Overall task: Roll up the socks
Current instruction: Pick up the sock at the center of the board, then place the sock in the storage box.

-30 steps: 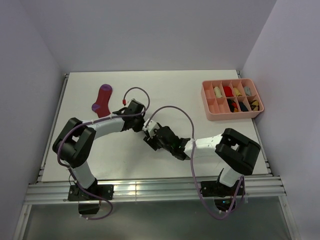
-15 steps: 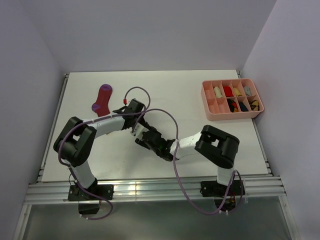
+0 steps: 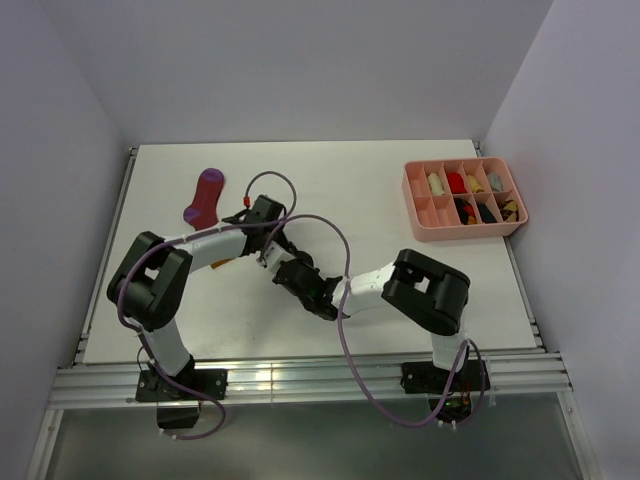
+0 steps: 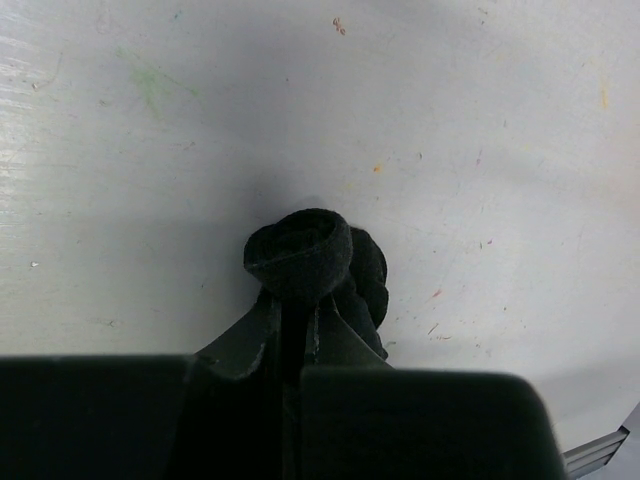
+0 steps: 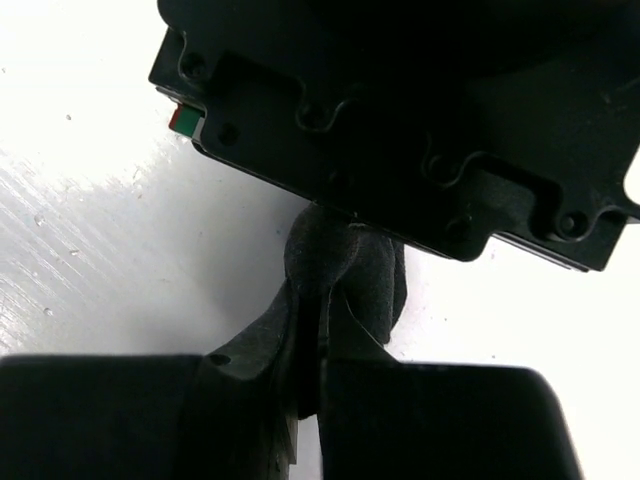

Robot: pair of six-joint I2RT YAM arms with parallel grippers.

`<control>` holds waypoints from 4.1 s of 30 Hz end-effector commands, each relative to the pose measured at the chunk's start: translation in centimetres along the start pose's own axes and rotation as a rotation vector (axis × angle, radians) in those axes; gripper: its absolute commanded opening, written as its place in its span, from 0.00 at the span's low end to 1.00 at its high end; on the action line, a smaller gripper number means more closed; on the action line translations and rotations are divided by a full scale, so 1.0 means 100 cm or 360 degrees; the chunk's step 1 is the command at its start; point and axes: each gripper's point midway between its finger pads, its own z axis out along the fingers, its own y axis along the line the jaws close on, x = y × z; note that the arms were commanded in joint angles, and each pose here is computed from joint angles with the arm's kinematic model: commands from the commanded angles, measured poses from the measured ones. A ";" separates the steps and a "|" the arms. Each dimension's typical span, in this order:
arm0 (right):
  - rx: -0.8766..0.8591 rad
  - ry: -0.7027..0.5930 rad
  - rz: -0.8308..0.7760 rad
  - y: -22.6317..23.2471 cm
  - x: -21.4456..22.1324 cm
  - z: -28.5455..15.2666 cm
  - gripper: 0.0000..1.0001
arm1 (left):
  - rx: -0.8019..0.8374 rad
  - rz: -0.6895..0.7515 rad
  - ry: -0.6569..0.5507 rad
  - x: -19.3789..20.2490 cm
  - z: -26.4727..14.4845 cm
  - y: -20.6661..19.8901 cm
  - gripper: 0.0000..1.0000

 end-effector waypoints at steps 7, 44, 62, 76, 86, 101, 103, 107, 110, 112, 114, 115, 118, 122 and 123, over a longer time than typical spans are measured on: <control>-0.0211 0.0346 0.0181 -0.001 0.058 -0.007 0.00 | 0.0014 0.0018 -0.0028 -0.013 -0.016 -0.004 0.26; 0.0672 0.0070 0.0689 -0.338 0.006 -0.065 0.00 | -0.0514 -0.0245 -0.1633 -0.176 -0.320 0.152 0.89; 0.1092 0.0341 0.0531 -0.439 0.078 -0.028 0.00 | -0.0669 -0.0191 -0.1640 -0.167 -0.306 0.165 0.88; 0.0684 0.0373 0.0878 -0.414 0.121 0.010 0.00 | -0.0668 -0.0185 -0.1631 -0.166 -0.304 0.165 0.88; 0.0344 0.0465 0.1224 -0.411 0.146 0.018 0.00 | -0.0663 -0.0181 -0.1627 -0.166 -0.302 0.165 0.88; 0.0180 0.0377 0.1358 -0.397 0.130 0.022 0.00 | -0.0661 -0.0172 -0.1608 -0.166 -0.298 0.164 0.88; 0.0187 0.0423 0.1408 -0.397 0.136 0.024 0.00 | -0.0661 -0.0172 -0.1608 -0.166 -0.298 0.164 0.88; 0.0235 0.0557 0.1500 -0.395 0.166 0.030 0.00 | -0.0665 -0.0174 -0.1611 -0.166 -0.299 0.165 0.88; 0.0277 0.0590 0.1504 -0.402 0.172 0.028 0.02 | -0.0657 -0.0168 -0.1607 -0.166 -0.298 0.163 0.88; 0.0283 0.0661 0.1522 -0.404 0.180 0.029 0.06 | -0.0659 -0.0171 -0.1607 -0.166 -0.298 0.164 0.88; 0.0263 0.0700 0.1517 -0.403 0.184 0.031 0.13 | -0.0660 -0.0169 -0.1606 -0.166 -0.298 0.164 0.88; 0.0248 0.0715 0.1516 -0.401 0.185 0.032 0.14 | -0.0658 -0.0167 -0.1606 -0.166 -0.298 0.164 0.88; 0.0270 0.0646 0.1496 -0.405 0.176 0.027 0.20 | -0.0654 -0.0167 -0.1607 -0.166 -0.298 0.164 0.88; 0.0298 0.0526 0.1432 -0.420 0.153 0.014 0.27 | -0.0640 -0.0159 -0.1600 -0.165 -0.297 0.162 0.88; 0.0304 0.0508 0.1413 -0.422 0.148 0.011 0.37 | -0.0641 -0.0163 -0.1601 -0.165 -0.297 0.162 0.88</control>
